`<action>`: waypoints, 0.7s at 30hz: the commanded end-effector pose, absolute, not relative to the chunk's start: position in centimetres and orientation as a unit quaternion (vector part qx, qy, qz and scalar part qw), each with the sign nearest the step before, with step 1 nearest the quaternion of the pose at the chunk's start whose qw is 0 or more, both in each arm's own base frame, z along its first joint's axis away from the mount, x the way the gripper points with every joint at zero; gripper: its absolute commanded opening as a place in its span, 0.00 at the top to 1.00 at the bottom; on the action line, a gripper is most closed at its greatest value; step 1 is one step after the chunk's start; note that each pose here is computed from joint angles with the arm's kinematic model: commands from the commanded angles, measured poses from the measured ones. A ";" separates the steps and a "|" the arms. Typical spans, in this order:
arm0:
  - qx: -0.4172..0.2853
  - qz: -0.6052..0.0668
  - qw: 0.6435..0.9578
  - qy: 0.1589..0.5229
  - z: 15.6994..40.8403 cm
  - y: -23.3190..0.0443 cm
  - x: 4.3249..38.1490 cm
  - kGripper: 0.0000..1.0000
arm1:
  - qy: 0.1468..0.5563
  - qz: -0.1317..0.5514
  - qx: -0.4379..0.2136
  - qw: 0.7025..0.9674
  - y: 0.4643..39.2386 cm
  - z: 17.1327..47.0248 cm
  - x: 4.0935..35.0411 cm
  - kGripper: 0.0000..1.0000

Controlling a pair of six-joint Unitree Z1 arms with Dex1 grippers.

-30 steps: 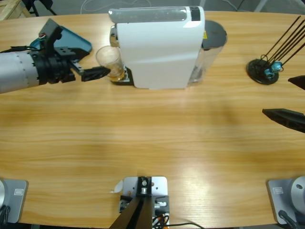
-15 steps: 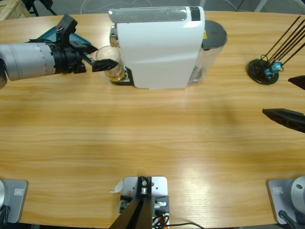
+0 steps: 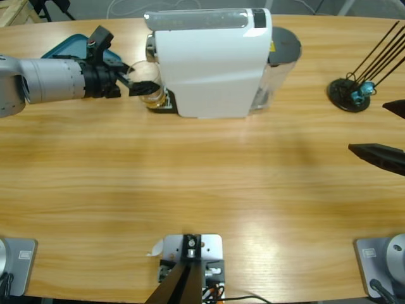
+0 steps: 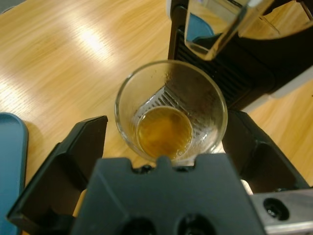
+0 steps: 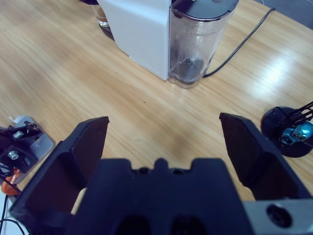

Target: Pour coffee

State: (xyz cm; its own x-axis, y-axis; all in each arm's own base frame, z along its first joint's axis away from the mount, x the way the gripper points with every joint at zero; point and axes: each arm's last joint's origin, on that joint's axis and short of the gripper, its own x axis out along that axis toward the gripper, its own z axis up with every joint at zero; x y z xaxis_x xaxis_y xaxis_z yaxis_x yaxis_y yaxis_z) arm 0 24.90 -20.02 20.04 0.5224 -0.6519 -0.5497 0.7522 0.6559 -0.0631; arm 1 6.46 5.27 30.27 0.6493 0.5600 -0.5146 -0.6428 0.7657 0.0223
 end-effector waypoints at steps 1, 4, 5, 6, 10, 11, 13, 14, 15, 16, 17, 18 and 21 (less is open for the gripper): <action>0.077 -0.421 0.854 0.295 18.4 -20.7 26.1 0.05 | 0.276 0.339 -0.083 0.896 5.6 29.2 6.7 0.00; 0.077 -0.424 0.852 0.299 18.1 -20.8 26.2 0.05 | 0.276 0.339 -0.083 0.895 5.6 29.2 6.7 0.00; 0.077 -0.424 0.851 0.301 18.0 -20.9 26.2 0.05 | 0.276 0.339 -0.083 0.895 5.6 29.2 6.7 0.00; 0.076 -0.424 0.850 0.303 17.8 -20.9 26.2 0.05 | 0.276 0.339 -0.083 0.896 5.6 29.2 6.7 0.00; 0.077 -0.423 0.849 0.306 17.6 -20.9 26.3 0.06 | 0.276 0.339 -0.082 0.896 5.6 29.2 6.7 0.00; 0.077 -0.423 0.849 0.307 17.5 -21.0 26.4 0.07 | 0.276 0.339 -0.082 0.896 5.6 29.2 6.7 0.00; 0.078 -0.424 0.848 0.308 17.4 -21.0 26.4 0.14 | 0.276 0.339 -0.082 0.896 5.6 29.1 6.7 0.00; 0.078 -0.425 0.848 0.308 17.4 -21.1 26.5 0.19 | 0.275 0.339 -0.082 0.896 5.6 29.1 6.7 0.00; 0.077 -0.428 0.846 0.309 17.3 -21.1 26.5 0.25 | 0.275 0.339 -0.082 0.896 5.6 29.1 6.7 0.00; 0.076 -0.430 0.845 0.309 17.2 -21.1 26.5 0.28 | 0.275 0.339 -0.082 0.896 5.6 29.1 6.7 0.00; 0.076 -0.432 0.844 0.310 17.2 -21.2 26.6 0.31 | 0.275 0.339 -0.082 0.896 5.6 29.1 6.7 0.00; 0.075 -0.434 0.842 0.310 17.1 -21.1 26.6 0.39 | 0.275 0.339 -0.082 0.896 5.7 29.1 6.7 0.00; 0.071 -0.442 0.839 0.310 17.1 -21.1 26.8 0.52 | 0.277 0.339 -0.083 0.895 5.7 29.0 6.8 0.00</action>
